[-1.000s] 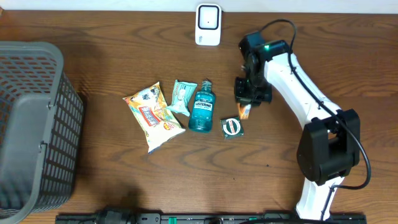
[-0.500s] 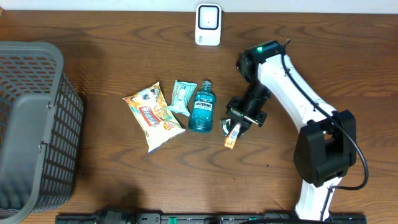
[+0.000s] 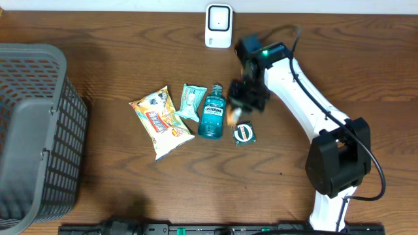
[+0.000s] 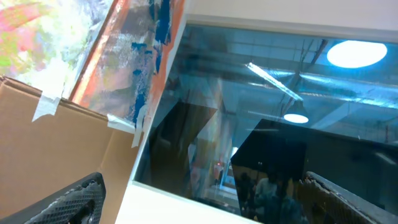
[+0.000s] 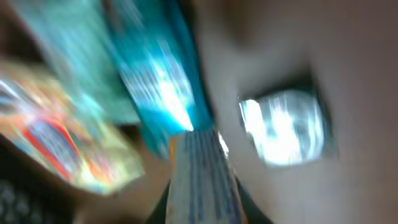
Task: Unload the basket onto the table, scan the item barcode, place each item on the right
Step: 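Lift the Kleenex pack and hold it in front of the scanner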
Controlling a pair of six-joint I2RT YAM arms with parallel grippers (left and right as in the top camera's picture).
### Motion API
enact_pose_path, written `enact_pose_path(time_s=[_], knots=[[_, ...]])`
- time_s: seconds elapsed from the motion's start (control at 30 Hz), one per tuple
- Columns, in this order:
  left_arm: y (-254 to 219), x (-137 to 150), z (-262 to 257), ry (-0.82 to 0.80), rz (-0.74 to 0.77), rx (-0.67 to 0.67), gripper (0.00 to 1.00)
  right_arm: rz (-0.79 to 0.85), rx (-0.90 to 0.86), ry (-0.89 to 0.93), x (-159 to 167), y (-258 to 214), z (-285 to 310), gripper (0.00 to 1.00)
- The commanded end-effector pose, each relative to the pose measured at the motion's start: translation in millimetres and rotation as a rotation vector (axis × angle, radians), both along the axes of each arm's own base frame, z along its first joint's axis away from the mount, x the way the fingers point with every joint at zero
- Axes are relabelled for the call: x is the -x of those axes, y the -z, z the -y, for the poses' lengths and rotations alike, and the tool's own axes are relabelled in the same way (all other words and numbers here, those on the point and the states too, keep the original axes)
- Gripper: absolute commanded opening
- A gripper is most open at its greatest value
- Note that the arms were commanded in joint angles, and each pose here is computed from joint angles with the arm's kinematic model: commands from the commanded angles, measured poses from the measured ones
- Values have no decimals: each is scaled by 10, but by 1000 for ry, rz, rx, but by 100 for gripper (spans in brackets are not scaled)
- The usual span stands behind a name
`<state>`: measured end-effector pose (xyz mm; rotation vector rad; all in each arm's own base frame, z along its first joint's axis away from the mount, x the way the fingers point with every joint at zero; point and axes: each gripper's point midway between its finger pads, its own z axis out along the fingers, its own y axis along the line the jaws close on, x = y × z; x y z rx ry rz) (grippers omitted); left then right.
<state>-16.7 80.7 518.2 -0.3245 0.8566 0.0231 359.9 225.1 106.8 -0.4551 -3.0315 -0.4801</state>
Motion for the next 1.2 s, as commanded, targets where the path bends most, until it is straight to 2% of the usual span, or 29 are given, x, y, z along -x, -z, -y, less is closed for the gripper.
enact_pose_path(time_s=[0.0, 0.07, 0.27, 0.43, 0.63, 0.77, 0.83, 1.03, 1.17], knots=[[18, -48, 0, 0, 0, 11, 98, 316, 217, 20, -538, -159, 172, 2], [32, -92, 10, 0, -3, 10, 98, 502, 246, 35, -876, -283, 47, 1], [68, -175, 27, 0, -16, 7, 98, 800, 217, -94, -1356, -578, -333, 1], [89, -219, 37, 0, -23, 6, 98, 1016, 286, 34, -1844, -776, -245, 1], [85, -215, 35, -1, -21, 6, 98, 1254, 374, -122, -2308, -677, -420, 1], [86, -216, 35, -1, -21, 6, 98, 1405, 383, -78, -2564, -595, -447, 1], [101, -241, 41, -1, -27, 5, 98, 1520, 348, 10, -2740, -536, -366, 1], [164, -343, 63, -1, -53, -1, 98, 1563, 259, 41, -2977, -256, -354, 1], [197, -398, 75, -1, -65, -3, 98, 1585, 220, 36, -3052, -265, -436, 1]])
